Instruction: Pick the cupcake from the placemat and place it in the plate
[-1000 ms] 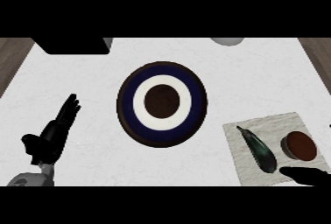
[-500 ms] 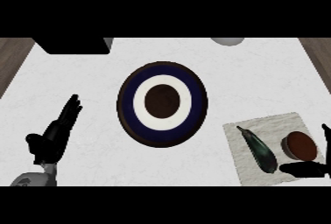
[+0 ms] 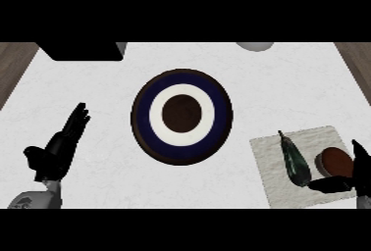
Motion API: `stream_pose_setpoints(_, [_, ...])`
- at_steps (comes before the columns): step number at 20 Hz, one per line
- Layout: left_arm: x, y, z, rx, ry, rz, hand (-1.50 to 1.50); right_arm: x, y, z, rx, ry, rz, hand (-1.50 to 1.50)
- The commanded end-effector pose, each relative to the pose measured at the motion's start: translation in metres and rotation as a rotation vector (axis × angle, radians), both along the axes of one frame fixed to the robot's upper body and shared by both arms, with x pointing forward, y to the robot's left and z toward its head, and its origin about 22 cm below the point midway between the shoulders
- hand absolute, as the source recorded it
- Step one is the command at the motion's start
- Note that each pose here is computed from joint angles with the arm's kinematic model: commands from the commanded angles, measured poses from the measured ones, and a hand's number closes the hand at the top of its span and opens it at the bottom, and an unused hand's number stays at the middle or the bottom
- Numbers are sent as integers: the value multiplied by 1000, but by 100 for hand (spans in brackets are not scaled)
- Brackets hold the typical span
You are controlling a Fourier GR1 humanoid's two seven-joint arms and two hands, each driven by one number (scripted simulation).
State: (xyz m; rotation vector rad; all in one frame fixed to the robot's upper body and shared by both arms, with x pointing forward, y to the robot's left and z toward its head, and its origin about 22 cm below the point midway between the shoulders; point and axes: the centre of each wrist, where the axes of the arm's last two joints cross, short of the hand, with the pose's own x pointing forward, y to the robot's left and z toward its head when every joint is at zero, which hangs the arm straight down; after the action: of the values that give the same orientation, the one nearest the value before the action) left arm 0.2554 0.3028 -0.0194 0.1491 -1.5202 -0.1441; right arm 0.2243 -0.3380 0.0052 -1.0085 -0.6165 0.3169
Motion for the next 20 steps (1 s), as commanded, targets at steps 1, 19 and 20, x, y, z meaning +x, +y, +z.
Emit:
stream_pose_setpoints(1, [-7, 5, -1, 11, 6, -1, 0, -12, 2, -28, -23, 26, -6, -150])
stream_pose_setpoints(19, [8, 0, 5, 1, -20, -26, 0, 29, 7, -42, 108, -131, 686, 150])
stream_pose_setpoints(20, [6, -11, -1, -2, -14, -52, 0, 33, 5, -33, 128, -173, 780, 150])
